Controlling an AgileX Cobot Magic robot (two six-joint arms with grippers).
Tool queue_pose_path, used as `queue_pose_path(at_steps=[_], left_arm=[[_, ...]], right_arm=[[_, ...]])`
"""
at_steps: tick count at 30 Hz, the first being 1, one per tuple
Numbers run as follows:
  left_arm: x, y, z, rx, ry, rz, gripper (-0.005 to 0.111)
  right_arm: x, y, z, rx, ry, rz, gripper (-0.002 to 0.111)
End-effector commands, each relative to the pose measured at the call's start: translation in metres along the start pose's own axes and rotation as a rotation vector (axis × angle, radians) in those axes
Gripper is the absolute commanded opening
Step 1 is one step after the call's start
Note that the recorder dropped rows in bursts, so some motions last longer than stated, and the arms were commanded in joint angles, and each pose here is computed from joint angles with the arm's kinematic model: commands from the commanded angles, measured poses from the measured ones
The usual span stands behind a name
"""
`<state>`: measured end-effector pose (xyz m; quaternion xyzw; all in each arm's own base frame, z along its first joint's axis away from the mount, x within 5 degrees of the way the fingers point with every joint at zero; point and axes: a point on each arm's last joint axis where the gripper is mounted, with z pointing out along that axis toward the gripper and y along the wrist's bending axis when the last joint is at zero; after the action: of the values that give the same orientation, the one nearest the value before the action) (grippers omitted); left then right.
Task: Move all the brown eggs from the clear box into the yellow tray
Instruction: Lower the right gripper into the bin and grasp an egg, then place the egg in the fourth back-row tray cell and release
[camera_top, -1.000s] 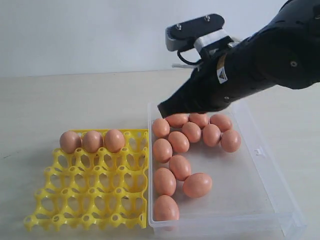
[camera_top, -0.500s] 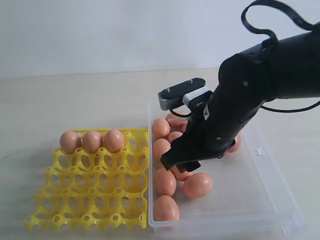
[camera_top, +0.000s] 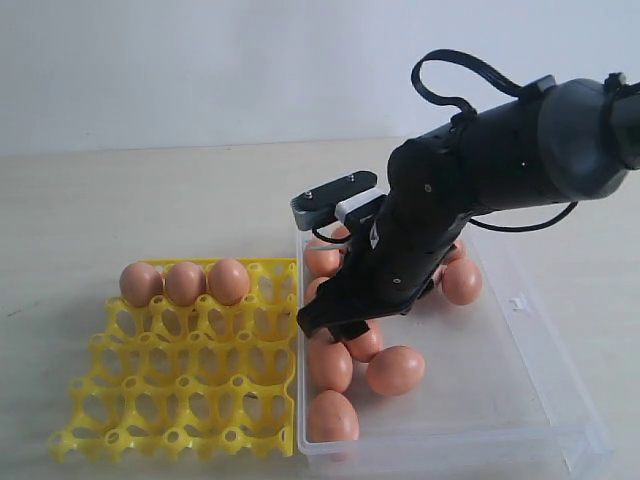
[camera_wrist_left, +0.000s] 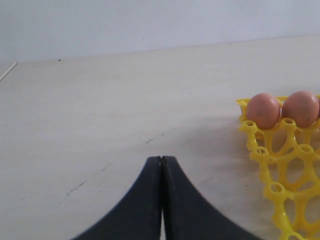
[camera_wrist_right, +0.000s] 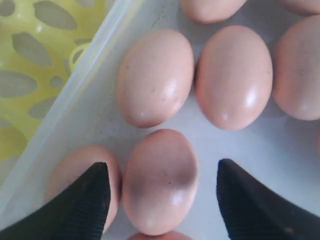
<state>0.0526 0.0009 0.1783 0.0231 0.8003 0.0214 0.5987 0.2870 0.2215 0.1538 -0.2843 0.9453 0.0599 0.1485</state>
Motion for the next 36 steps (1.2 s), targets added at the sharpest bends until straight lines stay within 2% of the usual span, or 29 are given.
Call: queue_pose_path(at_steps=[1, 4, 7, 9, 10, 11, 13, 16, 21, 25, 30, 36], left_arm=[[-0.001, 0.0, 0.0, -0.004, -0.001, 0.005, 0.0], [-0.001, 0.0, 0.0, -0.004, -0.001, 0.005, 0.0], [-0.001, 0.0, 0.0, -0.004, -0.001, 0.005, 0.0], [-0.001, 0.0, 0.0, -0.004, -0.001, 0.005, 0.0], [-0.001, 0.0, 0.0, -0.004, -0.001, 0.005, 0.0], [-0.001, 0.0, 0.0, -0.004, -0.001, 0.005, 0.0], [-0.001, 0.0, 0.0, -0.004, -0.001, 0.005, 0.0], [-0.001, 0.0, 0.0, -0.004, -0.001, 0.005, 0.0], [-0.001, 0.0, 0.0, -0.004, -0.001, 0.005, 0.0], [-0.001, 0.0, 0.0, -0.004, -0.001, 0.005, 0.0], [-0.001, 0.0, 0.0, -0.004, -0.001, 0.005, 0.0], [-0.001, 0.0, 0.0, -0.004, -0.001, 0.005, 0.0]], right_arm=[[0.002, -0.003, 0.016, 0.013, 0.043, -0.02, 0.06], [0.003, -0.003, 0.023, 0.014, 0.057, -0.02, 0.053], [0.002, -0.003, 0.027, 0.013, 0.042, -0.02, 0.031], [0.002, -0.003, 0.026, 0.015, 0.043, -0.034, 0.005], [0.001, -0.003, 0.016, 0.014, 0.034, -0.053, 0.0], [-0.001, -0.003, 0.008, 0.014, 0.013, -0.053, 0.0], [-0.013, -0.001, -0.026, -0.003, -0.142, -0.036, 0.0], [-0.023, 0.004, -0.059, -0.064, -0.438, 0.033, 0.0], [-0.019, 0.004, -0.064, -0.041, -0.781, 0.024, 0.0], [-0.014, 0.004, -0.044, -0.075, -0.869, 0.043, 0.0], [-0.017, 0.016, -0.019, -0.205, -0.958, -0.022, 0.0], [-0.012, 0.017, 0.014, -0.212, -0.883, -0.012, 0.0]])
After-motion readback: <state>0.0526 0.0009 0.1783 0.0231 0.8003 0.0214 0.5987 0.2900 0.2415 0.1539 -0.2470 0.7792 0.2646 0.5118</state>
